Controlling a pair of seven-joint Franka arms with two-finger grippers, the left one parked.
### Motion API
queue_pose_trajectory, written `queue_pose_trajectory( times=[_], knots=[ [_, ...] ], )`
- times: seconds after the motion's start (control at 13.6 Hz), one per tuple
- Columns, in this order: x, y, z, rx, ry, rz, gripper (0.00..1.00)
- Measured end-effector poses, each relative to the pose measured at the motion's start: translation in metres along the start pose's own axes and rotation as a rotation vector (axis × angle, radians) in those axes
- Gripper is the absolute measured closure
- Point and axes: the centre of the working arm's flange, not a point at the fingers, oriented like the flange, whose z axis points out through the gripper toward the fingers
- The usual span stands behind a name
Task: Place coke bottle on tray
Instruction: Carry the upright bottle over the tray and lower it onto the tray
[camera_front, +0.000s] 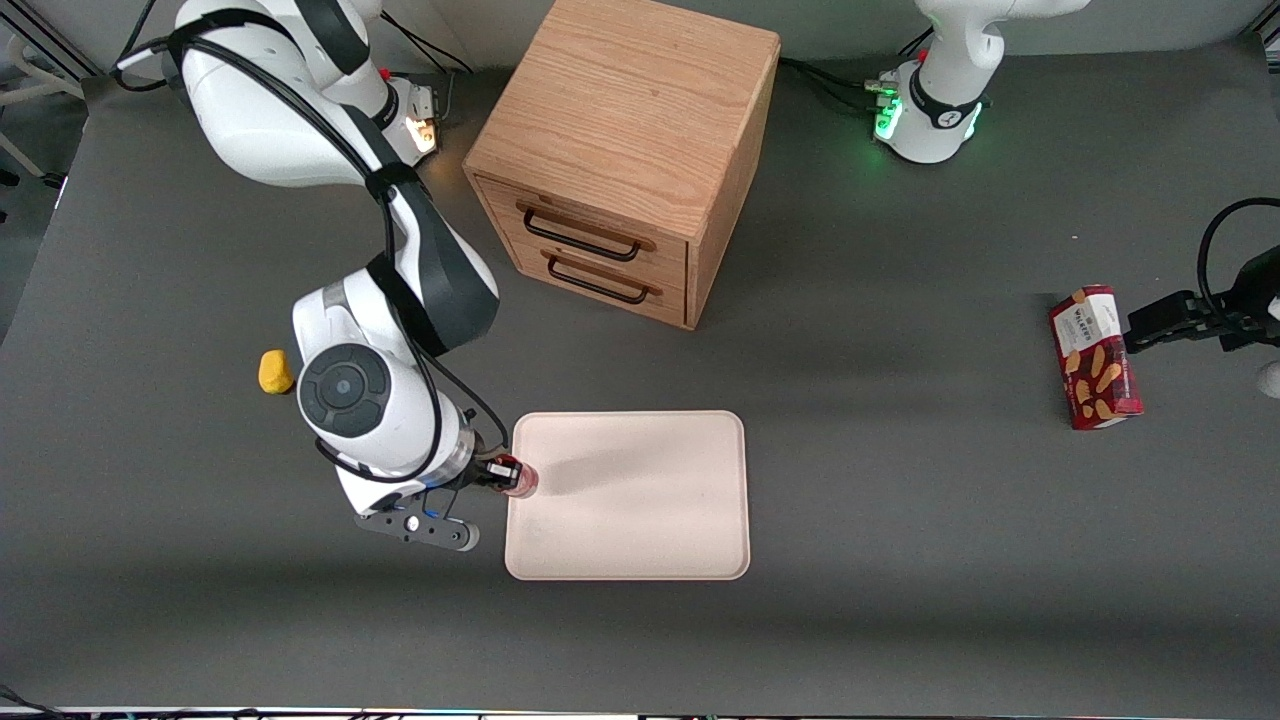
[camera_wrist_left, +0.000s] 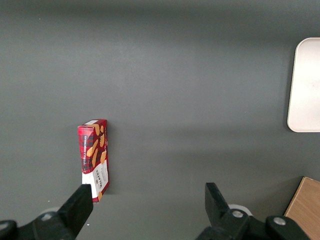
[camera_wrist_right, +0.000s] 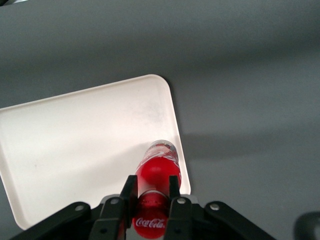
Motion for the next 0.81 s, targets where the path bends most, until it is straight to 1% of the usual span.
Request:
queue_pose_trajectory(
  times=[0.15, 0.29, 0.37, 0.52, 0.66, 0.81],
  knots=[
    [0.004, -0.002, 0.008, 0.016, 0.019, 0.001, 0.7],
    [0.006, -0.005, 0.016, 0.026, 0.029, 0.0, 0.7],
    [0.006, -0.008, 0.022, 0.026, 0.031, -0.004, 0.7],
    [0.006, -0.013, 0.036, 0.011, 0.051, -0.015, 0.7],
    [0.006, -0.014, 0.049, -0.001, 0.051, -0.018, 0.7],
    [0.007, -0.014, 0.053, 0.001, 0.054, -0.018, 0.7]
  ],
)
